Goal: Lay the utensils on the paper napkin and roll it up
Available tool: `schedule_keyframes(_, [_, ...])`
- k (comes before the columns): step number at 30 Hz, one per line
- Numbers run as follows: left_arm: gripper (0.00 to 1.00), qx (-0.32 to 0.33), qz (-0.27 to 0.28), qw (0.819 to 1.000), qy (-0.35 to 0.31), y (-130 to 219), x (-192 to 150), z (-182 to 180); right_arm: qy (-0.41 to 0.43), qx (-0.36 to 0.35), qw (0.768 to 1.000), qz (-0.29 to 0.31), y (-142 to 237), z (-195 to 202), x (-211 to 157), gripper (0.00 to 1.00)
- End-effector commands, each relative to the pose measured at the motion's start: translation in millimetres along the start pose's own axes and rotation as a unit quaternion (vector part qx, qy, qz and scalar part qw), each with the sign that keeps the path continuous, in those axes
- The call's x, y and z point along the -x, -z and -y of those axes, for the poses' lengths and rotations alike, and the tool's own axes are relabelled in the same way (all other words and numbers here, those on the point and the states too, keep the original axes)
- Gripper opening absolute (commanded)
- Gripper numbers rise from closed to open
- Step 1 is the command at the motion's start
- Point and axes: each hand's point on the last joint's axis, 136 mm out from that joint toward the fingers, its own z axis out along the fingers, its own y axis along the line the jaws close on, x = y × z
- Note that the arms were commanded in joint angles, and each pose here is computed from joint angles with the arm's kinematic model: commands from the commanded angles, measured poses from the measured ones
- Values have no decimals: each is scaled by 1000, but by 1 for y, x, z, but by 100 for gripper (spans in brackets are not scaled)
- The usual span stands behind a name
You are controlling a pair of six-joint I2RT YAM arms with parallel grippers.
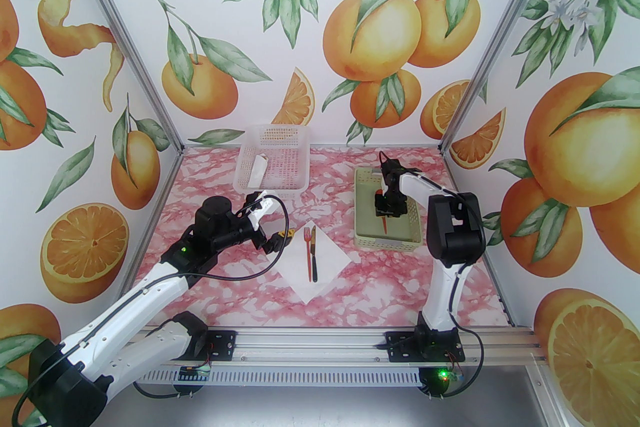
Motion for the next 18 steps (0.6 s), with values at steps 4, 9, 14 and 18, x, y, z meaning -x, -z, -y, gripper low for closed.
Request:
schedule_keyframes(4, [100, 1, 13, 1000, -15, 2, 8, 0, 4, -4, 1000, -20, -9, 2, -8, 15])
schedule_keyframes(9, [100, 1, 12, 1000, -15, 2, 7, 0, 5, -8, 1000, -5, 1, 4, -6, 13])
schedule_keyframes(14, [100, 1, 13, 1000, -15, 2, 8, 0, 5, -10, 1000, 10, 12, 6, -5, 13])
schedule_keyframes(18, [100, 1, 14, 1000, -16, 2, 8, 1, 5, -13, 1000, 20, 21, 8, -6, 13])
